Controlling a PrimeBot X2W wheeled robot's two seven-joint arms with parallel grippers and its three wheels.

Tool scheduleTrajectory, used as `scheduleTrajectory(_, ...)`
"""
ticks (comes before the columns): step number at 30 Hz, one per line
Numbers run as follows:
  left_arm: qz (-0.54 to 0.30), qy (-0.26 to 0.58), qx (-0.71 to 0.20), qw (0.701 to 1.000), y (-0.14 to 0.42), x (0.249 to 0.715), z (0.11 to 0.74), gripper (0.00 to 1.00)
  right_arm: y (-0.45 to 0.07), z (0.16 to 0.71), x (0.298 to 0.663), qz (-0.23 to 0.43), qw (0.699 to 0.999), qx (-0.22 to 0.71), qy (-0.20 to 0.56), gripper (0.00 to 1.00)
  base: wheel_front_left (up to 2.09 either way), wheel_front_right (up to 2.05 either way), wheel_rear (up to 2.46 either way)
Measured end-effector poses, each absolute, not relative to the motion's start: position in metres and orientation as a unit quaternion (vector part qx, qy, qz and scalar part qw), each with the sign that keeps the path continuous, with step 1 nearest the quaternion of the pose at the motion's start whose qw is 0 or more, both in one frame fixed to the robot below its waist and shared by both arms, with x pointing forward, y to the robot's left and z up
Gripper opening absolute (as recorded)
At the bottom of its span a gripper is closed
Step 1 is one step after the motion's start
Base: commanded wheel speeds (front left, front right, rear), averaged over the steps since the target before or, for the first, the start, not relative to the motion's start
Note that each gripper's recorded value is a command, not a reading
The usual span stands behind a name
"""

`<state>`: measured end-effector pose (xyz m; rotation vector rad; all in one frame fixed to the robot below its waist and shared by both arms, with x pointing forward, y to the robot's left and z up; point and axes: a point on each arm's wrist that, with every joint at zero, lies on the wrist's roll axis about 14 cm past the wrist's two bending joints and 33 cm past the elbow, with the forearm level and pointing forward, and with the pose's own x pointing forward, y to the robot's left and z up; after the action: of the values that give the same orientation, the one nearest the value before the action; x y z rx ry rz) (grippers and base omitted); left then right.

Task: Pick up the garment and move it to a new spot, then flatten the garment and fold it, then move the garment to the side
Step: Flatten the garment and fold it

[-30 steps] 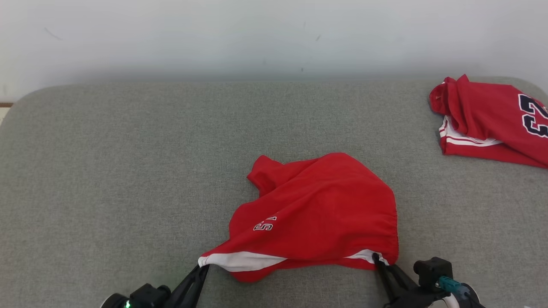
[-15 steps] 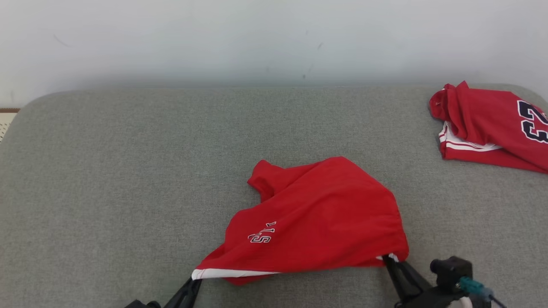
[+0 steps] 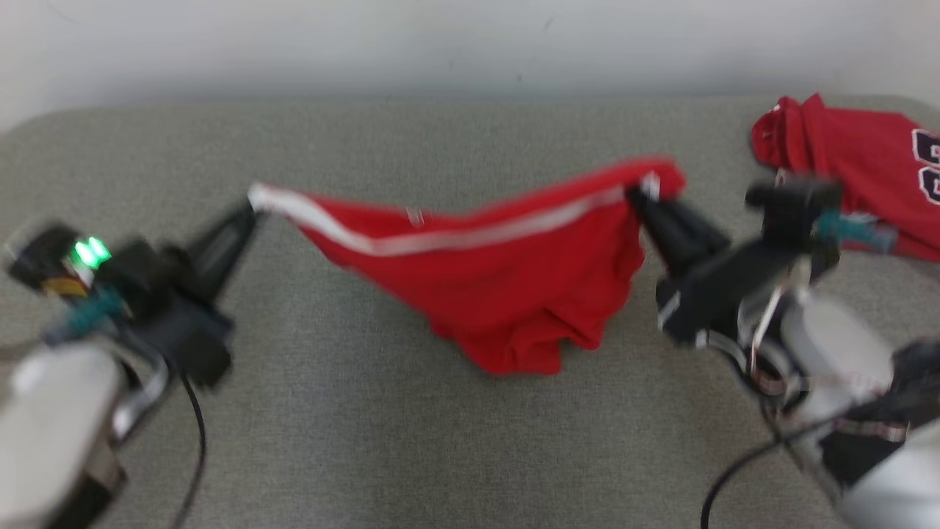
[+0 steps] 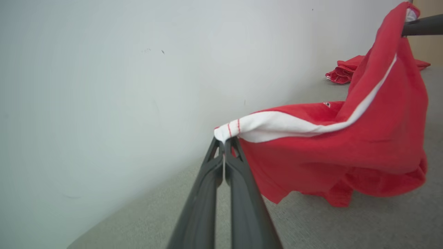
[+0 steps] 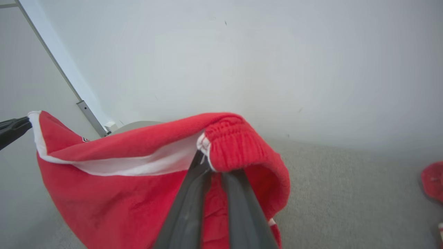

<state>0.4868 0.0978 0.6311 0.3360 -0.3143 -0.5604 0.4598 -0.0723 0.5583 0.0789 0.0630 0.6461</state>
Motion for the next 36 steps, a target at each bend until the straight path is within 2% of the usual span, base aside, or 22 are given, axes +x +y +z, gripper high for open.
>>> scheduleTrajectory(2,-0.272,-0.170,0.173,0.931,0.100,0.509,0.657,0.00,-0.070,0.583,0.488,0.318,0.947,0.036,0.011,0.00,0.00,0.00,0.00)
scheduleTrajectory(3,-0.272,-0.170,0.173,0.931,0.100,0.509,0.657,0.00,-0.070,0.583,0.488,0.318,0.947,0.036,0.011,0.00,0.00,0.00,0.00)
scheduleTrajectory(5,-0.267,-0.191,0.186,0.926,0.101,0.542,0.689,0.00,-0.063,0.615,0.528,0.319,0.947,0.036,-0.007,0.00,0.00,0.00,0.00)
scheduleTrajectory(6,-0.267,-0.191,0.186,0.926,0.101,0.542,0.689,0.00,-0.063,0.615,0.528,0.319,0.947,0.036,-0.007,0.00,0.00,0.00,0.00)
scheduleTrajectory(15,-0.228,-0.223,0.208,0.925,0.112,0.631,0.745,0.00,-0.065,0.692,0.637,0.279,0.955,0.084,-0.057,0.00,0.00,0.00,0.00)
scheduleTrajectory(19,-0.204,-0.248,0.211,0.923,0.121,0.652,0.771,0.00,-0.062,0.709,0.659,0.268,0.957,0.073,-0.077,0.00,0.00,0.00,0.00)
scheduleTrajectory(25,-0.205,-0.310,0.206,0.905,0.102,0.652,0.804,0.00,-0.070,0.751,0.672,0.248,0.956,0.043,-0.151,0.00,0.00,0.00,0.00)
scheduleTrajectory(28,-0.201,-0.304,0.205,0.909,0.106,0.661,0.794,0.00,-0.066,0.736,0.679,0.251,0.957,0.031,-0.145,0.00,0.00,0.00,0.00)
scheduleTrajectory(36,-0.220,-0.249,0.183,0.925,0.106,0.680,0.702,0.00,-0.061,0.622,0.687,0.278,0.960,0.015,-0.032,0.00,0.00,0.00,0.00)
